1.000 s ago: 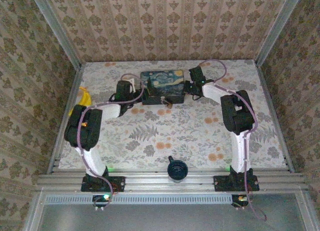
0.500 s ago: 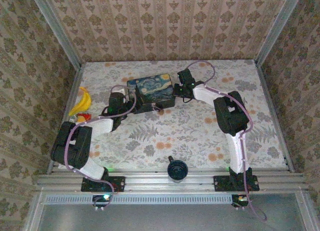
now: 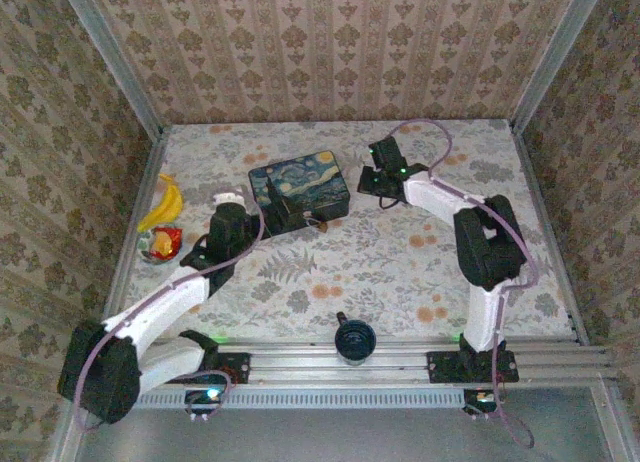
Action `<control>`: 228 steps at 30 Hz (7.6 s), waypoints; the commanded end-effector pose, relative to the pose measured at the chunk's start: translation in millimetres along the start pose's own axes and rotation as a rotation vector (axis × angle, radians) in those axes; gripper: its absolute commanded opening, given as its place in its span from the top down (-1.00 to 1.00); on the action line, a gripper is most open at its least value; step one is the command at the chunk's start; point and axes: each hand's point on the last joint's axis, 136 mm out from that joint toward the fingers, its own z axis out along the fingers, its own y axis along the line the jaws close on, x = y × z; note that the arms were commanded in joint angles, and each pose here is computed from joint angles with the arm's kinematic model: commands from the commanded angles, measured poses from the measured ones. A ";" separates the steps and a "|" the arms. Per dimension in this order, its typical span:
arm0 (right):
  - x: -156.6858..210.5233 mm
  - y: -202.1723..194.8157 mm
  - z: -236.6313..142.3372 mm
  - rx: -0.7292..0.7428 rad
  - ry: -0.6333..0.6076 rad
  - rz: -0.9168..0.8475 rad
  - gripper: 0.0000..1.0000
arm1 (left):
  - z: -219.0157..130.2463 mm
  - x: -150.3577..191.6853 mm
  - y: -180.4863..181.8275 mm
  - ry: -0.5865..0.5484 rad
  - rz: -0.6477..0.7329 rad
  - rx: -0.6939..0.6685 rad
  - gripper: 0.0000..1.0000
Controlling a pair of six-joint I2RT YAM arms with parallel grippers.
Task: Unlock the padlock with the key
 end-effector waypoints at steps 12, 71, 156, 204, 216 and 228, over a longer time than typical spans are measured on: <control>49.4 -49.3 -70.0 0.061 -0.016 0.020 1.00 | 33.2 99.7 -47.6 0.236 0.167 0.035 -0.98; 61.9 -58.7 -136.6 -0.004 -0.112 -0.003 1.00 | 79.0 112.6 9.3 0.412 0.322 -0.382 -0.75; 62.8 -37.9 -126.1 -0.109 -0.092 0.006 1.00 | 140.4 124.8 5.5 0.412 0.248 -0.458 0.00; 151.2 -1.6 -90.5 -0.453 -0.059 -0.085 1.00 | 146.8 128.8 -103.3 0.523 -0.259 0.031 1.00; 159.0 28.5 -57.9 -0.428 -0.154 -0.147 1.00 | 148.7 137.2 -104.6 0.553 -0.357 0.030 1.00; 159.1 27.1 -38.5 -0.395 -0.253 -0.099 1.00 | 142.8 145.5 -105.3 0.562 -0.360 0.027 1.00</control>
